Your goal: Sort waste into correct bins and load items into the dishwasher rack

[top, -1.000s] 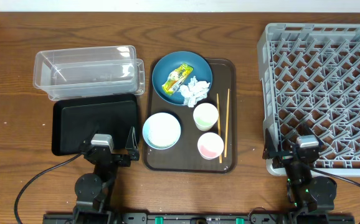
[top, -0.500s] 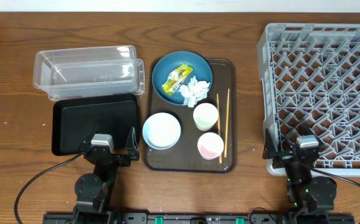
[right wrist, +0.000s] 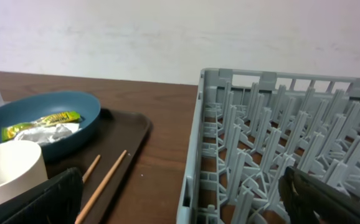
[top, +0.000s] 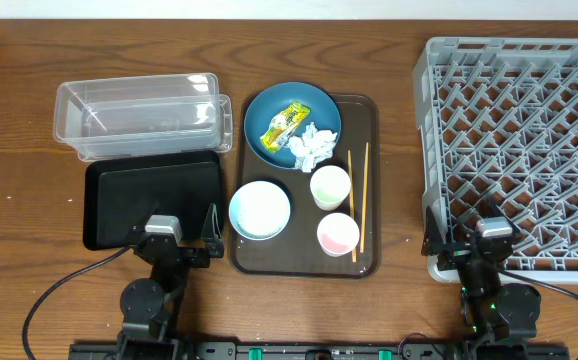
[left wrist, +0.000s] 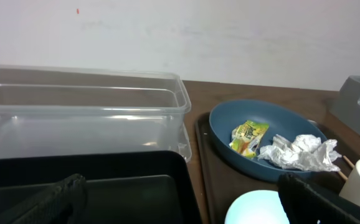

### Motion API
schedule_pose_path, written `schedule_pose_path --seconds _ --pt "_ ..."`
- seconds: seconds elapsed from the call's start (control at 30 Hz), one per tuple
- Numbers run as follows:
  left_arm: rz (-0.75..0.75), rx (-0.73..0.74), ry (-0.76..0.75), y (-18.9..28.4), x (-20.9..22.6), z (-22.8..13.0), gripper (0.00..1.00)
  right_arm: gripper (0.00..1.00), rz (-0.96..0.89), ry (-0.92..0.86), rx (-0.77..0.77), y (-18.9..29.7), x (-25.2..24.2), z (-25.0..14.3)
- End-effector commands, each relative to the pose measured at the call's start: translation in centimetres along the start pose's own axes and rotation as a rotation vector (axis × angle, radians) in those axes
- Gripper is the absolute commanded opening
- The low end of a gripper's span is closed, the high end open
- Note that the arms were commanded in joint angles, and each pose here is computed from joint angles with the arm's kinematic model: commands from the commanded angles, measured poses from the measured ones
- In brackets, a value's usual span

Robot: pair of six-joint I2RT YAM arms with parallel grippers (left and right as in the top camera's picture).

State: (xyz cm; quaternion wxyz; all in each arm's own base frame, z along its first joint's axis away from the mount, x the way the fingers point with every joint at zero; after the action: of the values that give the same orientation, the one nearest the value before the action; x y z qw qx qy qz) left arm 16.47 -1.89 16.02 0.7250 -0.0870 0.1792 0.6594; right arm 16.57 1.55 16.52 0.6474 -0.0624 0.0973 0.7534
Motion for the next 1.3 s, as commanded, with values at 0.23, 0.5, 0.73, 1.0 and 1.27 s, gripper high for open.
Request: schedule_pose_path --seconds 0.23,0.5,0.73,1.0,1.27 --pt "0.086 0.177 0.04 -0.2 -1.3 3.4 1.0 0.99 0.045 -0.104 0.002 0.8 -0.2 3.4" --pt "0.098 0.484 0.069 -2.9 -4.5 8.7 1.0 0.99 0.086 -0.129 0.225 0.3 -1.1 6.9" --pt "0.243 0.856 0.1 -3.7 -5.3 10.3 1.0 0.99 0.127 -0.162 0.522 -1.8 -2.0 9.2" --pt "0.197 0.877 0.125 -5.4 -6.0 10.7 1.0 0.99 0.163 -0.176 0.678 -3.9 -2.0 8.6" --pt "0.041 0.706 0.125 -11.1 -8.1 11.8 0.99 0.99 0.165 -0.177 0.688 -4.0 -2.0 8.5"
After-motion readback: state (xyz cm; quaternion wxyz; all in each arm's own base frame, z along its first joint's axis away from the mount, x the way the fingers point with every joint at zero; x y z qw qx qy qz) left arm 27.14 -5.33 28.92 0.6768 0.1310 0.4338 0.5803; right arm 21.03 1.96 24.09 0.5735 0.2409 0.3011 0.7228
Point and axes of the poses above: each gripper's point midway between its finger pads, its own y axis back along the fingers, its own x axis along the line the jaws close on, z = x × y, the point moved 8 cm from there along y, back along the fingers, and after that the axes turned 14 degrees about y, right-handed, at the moved point
